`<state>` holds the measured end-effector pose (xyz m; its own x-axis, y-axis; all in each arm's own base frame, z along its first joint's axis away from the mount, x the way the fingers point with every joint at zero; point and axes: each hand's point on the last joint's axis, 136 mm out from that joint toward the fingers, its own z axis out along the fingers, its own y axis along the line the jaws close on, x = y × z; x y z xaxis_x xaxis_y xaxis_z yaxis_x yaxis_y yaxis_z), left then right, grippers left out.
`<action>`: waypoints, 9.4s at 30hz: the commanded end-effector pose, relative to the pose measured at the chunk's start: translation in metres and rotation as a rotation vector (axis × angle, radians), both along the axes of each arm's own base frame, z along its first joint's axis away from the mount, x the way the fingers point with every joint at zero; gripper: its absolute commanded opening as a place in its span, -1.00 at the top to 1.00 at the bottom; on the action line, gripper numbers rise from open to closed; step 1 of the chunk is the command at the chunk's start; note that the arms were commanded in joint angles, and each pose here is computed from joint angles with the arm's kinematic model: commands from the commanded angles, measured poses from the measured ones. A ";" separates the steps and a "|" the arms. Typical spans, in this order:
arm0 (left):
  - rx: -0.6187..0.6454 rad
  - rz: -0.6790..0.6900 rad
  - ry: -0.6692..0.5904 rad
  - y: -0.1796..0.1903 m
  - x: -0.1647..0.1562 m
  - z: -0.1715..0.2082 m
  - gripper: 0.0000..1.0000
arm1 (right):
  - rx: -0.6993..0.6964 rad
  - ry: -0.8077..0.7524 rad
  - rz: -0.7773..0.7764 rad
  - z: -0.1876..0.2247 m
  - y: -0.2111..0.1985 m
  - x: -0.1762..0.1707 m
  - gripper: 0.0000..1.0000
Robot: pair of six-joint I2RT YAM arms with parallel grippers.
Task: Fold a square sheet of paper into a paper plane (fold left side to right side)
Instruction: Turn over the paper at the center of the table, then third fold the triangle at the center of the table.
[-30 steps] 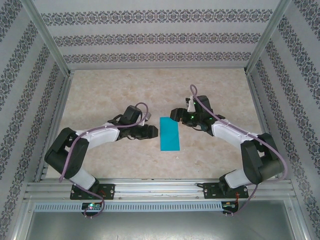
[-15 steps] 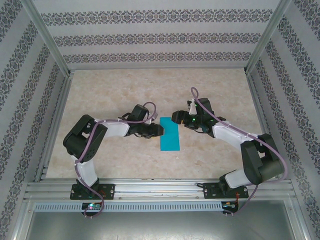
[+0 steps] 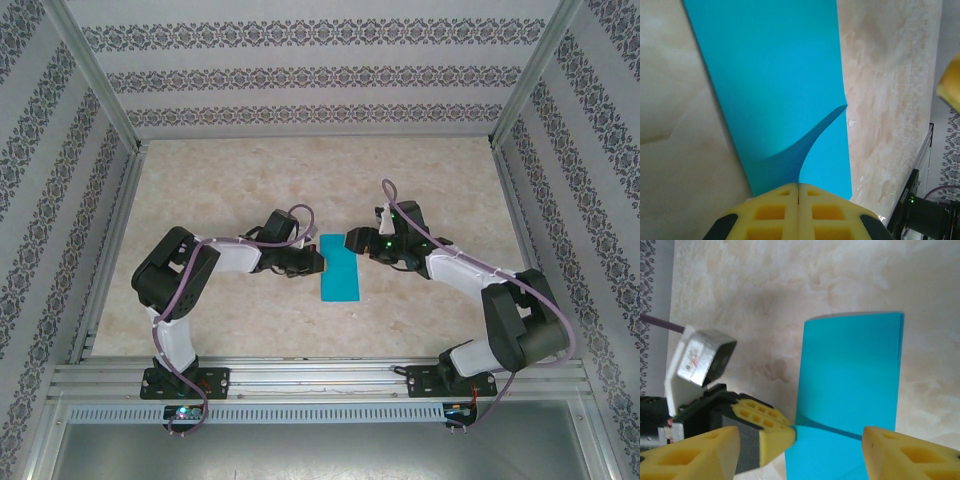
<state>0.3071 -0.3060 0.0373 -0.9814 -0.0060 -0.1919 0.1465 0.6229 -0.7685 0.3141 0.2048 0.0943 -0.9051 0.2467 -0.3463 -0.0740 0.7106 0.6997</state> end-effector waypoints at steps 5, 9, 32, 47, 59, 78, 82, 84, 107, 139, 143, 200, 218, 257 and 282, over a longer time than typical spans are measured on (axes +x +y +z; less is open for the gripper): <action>-0.060 0.096 -0.128 0.011 0.008 0.028 0.95 | 0.032 -0.005 0.010 -0.002 -0.005 -0.017 -0.30; -0.065 0.118 -0.132 0.014 0.007 0.027 0.95 | 0.060 -0.003 0.035 -0.006 0.004 -0.023 -0.29; -0.044 0.134 -0.130 0.018 0.007 0.024 0.90 | 0.041 0.065 0.104 -0.039 0.059 -0.011 0.22; 0.053 0.220 -0.365 0.059 0.015 0.102 -0.28 | 0.119 -0.118 0.070 0.031 0.035 0.010 1.00; -0.364 0.198 -0.585 0.056 0.001 0.234 -0.98 | 0.396 -0.512 0.050 0.173 0.010 0.016 1.00; -0.681 0.041 -0.496 0.007 0.007 0.267 -0.54 | 0.651 -0.570 0.185 0.216 0.037 0.002 1.00; -0.700 0.046 -0.489 0.005 0.010 0.268 -0.19 | 0.653 -0.558 0.185 0.212 0.039 0.003 1.00; -0.694 0.052 -0.493 0.006 0.011 0.267 0.00 | 0.652 -0.555 0.179 0.211 0.039 0.003 1.00; 0.193 0.035 -0.432 0.062 -0.014 0.178 1.00 | -0.013 -0.311 -0.150 0.093 -0.052 0.012 0.05; 1.263 0.127 -0.220 0.039 -0.039 0.017 1.00 | -0.309 -0.121 -0.579 0.034 -0.178 -0.040 -0.47; 1.198 0.109 -0.178 0.026 -0.042 0.005 1.00 | -0.299 -0.112 -0.575 0.032 -0.178 -0.042 -0.47; 0.098 0.446 0.103 0.116 0.003 0.010 0.44 | -0.053 0.275 0.126 -0.083 0.100 -0.025 1.00; 0.131 0.349 0.198 0.110 -0.021 -0.011 0.34 | -0.141 0.329 0.110 -0.103 0.084 -0.034 1.00; 0.012 0.363 0.189 0.096 -0.022 0.012 0.26 | -0.140 0.330 0.106 -0.104 0.077 -0.031 1.00; 0.073 0.352 0.307 0.103 -0.046 -0.012 0.54 | -0.139 0.327 0.107 -0.104 0.076 -0.030 1.00</action>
<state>0.2707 -0.2044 0.0331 -0.9327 -0.3550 0.0629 -0.2896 0.6338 -0.7172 0.2935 0.2993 0.0155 -0.9876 0.1151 -0.1068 0.0150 0.7462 0.6655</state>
